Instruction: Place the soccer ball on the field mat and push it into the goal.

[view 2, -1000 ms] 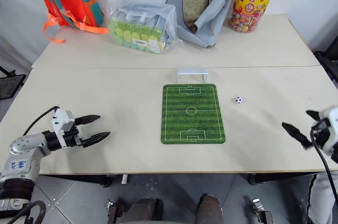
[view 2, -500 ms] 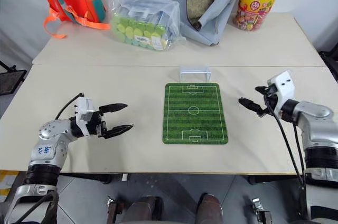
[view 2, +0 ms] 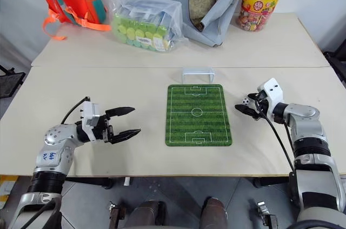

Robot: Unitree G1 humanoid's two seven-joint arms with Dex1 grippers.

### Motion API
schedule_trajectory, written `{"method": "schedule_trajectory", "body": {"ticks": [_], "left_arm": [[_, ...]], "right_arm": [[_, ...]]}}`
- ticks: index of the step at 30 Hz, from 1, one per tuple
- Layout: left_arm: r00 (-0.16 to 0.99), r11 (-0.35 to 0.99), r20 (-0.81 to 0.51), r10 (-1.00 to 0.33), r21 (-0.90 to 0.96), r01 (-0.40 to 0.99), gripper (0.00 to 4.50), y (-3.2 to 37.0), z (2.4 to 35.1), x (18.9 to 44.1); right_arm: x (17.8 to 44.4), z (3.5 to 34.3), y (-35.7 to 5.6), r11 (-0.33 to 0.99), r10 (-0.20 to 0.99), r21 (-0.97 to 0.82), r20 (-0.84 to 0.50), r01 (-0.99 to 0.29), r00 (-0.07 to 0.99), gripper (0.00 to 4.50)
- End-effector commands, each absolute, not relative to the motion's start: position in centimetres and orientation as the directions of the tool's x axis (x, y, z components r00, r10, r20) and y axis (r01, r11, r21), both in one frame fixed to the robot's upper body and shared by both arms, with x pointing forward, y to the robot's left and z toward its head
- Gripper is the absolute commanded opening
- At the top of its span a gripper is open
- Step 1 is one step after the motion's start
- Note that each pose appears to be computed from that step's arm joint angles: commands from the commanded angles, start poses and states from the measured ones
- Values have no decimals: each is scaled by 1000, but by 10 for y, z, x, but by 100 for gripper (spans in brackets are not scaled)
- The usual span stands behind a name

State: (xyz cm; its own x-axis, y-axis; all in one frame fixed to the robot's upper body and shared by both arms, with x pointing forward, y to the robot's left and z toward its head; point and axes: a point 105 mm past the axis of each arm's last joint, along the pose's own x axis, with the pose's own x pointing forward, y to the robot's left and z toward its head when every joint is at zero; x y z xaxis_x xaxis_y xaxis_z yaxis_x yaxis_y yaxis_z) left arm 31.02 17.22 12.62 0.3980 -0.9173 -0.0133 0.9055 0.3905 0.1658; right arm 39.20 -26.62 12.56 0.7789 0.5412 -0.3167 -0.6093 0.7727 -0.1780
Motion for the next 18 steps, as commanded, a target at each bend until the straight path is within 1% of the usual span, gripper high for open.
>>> {"method": "schedule_trajectory", "body": {"ticks": [1,2,3,5,6,9,11,13,14,15,18], "left_arm": [[391,385,14,-920,205,900,450,172,138,310],[388,382,12,-922,205,901,450,171,138,310],[385,379,12,-923,204,903,450,171,139,310],[367,360,4,-930,204,910,450,171,138,308],[364,357,3,-931,202,912,450,172,137,308],[344,335,-9,-939,199,921,450,172,134,305],[315,304,-28,-949,199,932,450,172,130,300],[267,253,-52,-962,193,948,450,170,123,292],[252,237,-58,-966,191,952,450,169,121,290],[233,218,-62,-971,189,958,450,168,119,287],[197,183,-55,-979,195,964,450,165,119,284]], "right_arm": [[392,128,-271,778,529,-196,-307,-596,791,250],[393,130,-271,780,527,-200,-300,-593,795,223],[393,132,-270,778,530,-206,-293,-594,796,179],[394,142,-268,771,537,-231,-267,-594,801,111],[394,147,-267,766,544,-242,-252,-596,800,86],[392,165,-258,742,570,-277,-218,-610,792,85],[387,180,-246,702,605,-315,-207,-638,768,85],[372,189,-215,612,675,-341,-245,-713,696,85],[366,190,-206,588,692,-339,-260,-735,674,85],[356,189,-191,539,725,-331,-285,-774,627,85],[332,183,-163,428,786,-309,-337,-849,518,85]]}}
